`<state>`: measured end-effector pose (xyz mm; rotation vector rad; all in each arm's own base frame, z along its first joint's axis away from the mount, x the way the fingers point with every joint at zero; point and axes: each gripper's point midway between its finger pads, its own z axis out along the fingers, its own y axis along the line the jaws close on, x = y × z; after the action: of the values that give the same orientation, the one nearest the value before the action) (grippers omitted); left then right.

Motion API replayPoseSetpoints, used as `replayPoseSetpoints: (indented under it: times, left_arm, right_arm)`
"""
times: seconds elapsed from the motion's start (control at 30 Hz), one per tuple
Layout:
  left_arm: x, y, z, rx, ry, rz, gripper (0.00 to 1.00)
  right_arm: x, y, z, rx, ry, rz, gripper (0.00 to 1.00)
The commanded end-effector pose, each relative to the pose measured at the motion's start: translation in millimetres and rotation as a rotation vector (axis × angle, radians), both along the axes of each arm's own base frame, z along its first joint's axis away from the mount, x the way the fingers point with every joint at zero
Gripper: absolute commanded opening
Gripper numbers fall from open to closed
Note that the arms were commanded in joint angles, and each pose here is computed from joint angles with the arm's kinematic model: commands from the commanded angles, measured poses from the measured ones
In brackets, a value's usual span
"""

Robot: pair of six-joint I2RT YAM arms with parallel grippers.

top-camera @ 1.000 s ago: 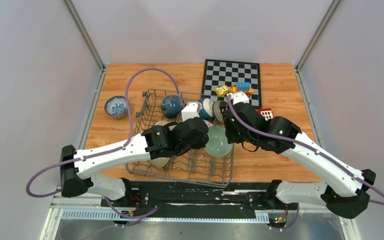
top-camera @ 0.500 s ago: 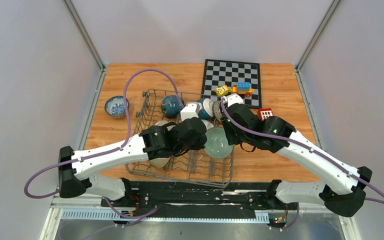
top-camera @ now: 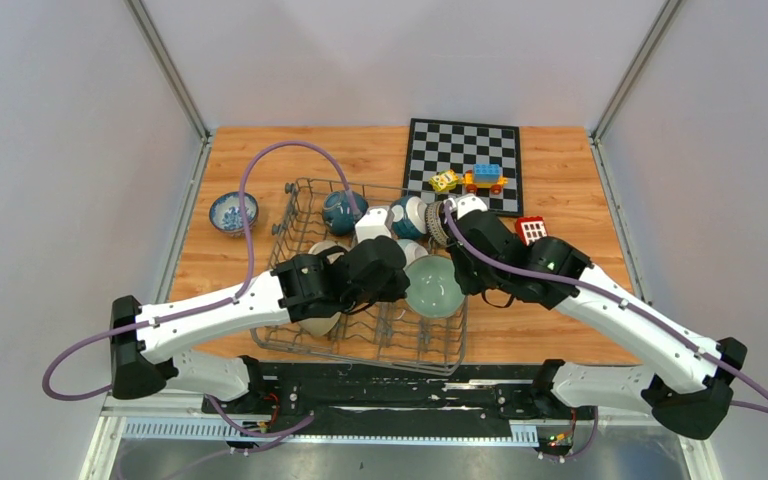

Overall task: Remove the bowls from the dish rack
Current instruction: Place the bowl at the center of the board.

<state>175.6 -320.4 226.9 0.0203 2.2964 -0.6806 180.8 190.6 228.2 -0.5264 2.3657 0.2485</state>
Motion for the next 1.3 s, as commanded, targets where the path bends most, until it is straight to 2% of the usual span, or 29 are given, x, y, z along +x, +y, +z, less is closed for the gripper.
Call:
replayPoseSetpoints:
  times: [0.0,0.1,0.17,0.33,0.37,0.4,0.47,0.6,0.83,1.03,1.13,1.27]
  left_arm:
    - [5,-8,27,-0.130,-0.027,0.026,0.00]
    - [5,-7,27,-0.132,-0.029,0.029,0.00]
    - [6,-5,28,-0.132,-0.037,0.031,0.03]
    - [8,11,32,-0.090,-0.085,0.035,0.81]
    - [9,17,34,-0.075,-0.103,0.040,0.95]
    - [10,23,36,-0.059,-0.120,0.047,0.99]
    - [14,39,40,-0.008,-0.165,0.064,1.00]
    - [16,61,46,0.060,-0.243,0.055,1.00]
    - [17,96,50,0.024,-0.330,0.124,1.00]
    - [13,108,47,-0.022,-0.378,0.111,1.00]
    - [9,109,41,-0.024,-0.382,0.082,1.00]
    - [3,109,31,-0.008,-0.389,0.024,1.00]
  right_arm:
    - [-2,-1,0,0.025,0.012,-0.010,0.15]
    - [-2,-1,1,0.029,0.013,-0.010,0.02]
    - [-1,-1,2,0.033,0.008,-0.015,0.00]
    - [6,-12,18,0.025,-0.049,-0.061,0.00]
    - [9,-16,25,0.017,-0.070,-0.073,0.00]
    - [12,-21,33,0.009,-0.092,-0.089,0.00]
    - [22,-33,49,-0.001,-0.128,-0.127,0.00]
    - [59,-74,78,0.028,-0.185,-0.312,0.00]
    - [131,-144,102,0.247,-0.274,-0.746,0.00]
    - [197,-228,60,0.318,-0.273,-1.082,0.00]
    - [226,-258,35,0.339,-0.282,-1.134,0.00]
    - [253,-288,-8,0.318,-0.193,-1.167,0.00]
